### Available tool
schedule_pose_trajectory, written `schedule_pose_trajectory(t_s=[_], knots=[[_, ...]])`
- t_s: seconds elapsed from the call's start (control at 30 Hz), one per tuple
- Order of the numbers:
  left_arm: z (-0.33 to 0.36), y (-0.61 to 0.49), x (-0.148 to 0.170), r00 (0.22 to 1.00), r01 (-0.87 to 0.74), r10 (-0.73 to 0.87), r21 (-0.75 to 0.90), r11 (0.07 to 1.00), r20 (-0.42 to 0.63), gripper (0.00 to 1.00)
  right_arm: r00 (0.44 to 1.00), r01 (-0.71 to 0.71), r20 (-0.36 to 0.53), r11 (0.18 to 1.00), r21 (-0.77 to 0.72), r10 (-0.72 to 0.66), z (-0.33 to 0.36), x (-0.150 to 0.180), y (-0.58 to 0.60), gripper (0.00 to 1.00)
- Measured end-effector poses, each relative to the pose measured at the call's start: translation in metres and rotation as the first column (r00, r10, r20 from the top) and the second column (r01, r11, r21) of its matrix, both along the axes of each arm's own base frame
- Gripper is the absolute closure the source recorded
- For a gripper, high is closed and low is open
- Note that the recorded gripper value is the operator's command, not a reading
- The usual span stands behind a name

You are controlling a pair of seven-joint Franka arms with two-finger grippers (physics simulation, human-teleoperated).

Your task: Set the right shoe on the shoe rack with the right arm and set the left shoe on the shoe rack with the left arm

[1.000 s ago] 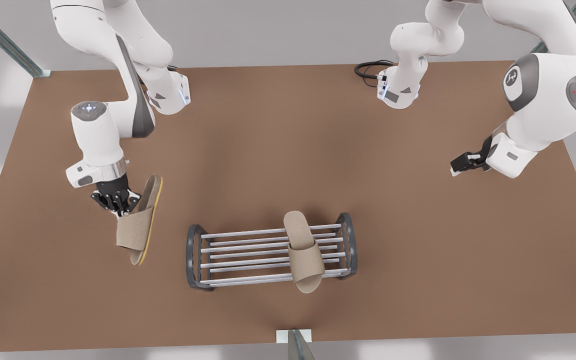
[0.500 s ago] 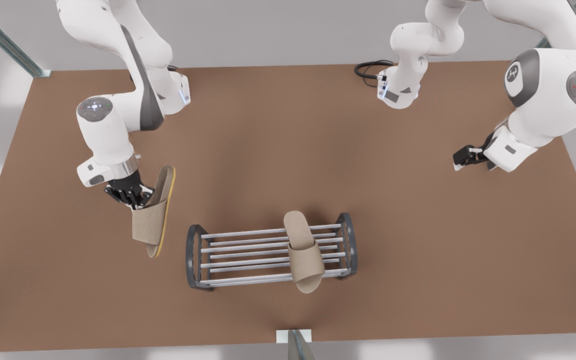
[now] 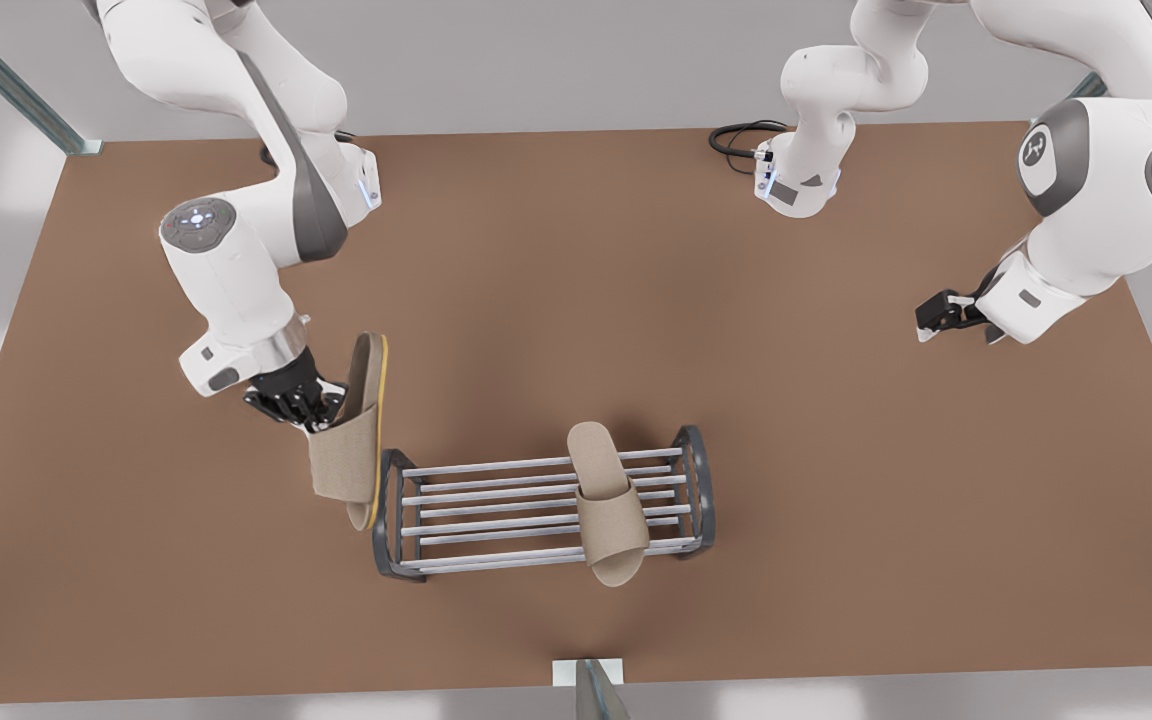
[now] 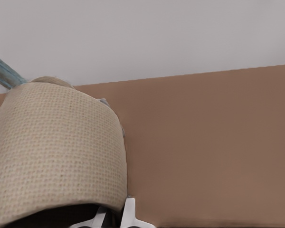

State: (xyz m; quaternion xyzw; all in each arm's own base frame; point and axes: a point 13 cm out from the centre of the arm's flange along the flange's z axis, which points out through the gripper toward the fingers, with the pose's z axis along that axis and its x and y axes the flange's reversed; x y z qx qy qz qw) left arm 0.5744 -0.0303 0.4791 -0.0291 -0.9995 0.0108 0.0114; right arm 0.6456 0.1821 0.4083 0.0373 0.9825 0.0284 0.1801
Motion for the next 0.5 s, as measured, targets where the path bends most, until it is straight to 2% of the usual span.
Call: schedule_pose_trajectory(t_s=[0.17, 0.37, 0.5], knots=[[0.002, -0.001, 0.000, 1.000, 0.015, -0.015, 0.002, 1.000, 0.004, 0.00, 0.997, -0.076, -0.022, 0.997, 0.026, 0.076, -0.008, -0.010, 0.064, 0.79], [0.003, 0.000, -0.001, 1.000, 0.025, -0.025, 0.003, 1.000, 0.005, 0.00, 0.998, -0.056, 0.000, 0.998, 0.007, 0.056, -0.024, 0.047, 0.092, 0.79], [0.001, 0.000, 0.000, 1.000, 0.031, -0.031, 0.004, 1.000, 0.004, 0.00, 0.998, -0.070, 0.010, 0.997, -0.025, 0.070, -0.040, 0.057, 0.128, 0.79]])
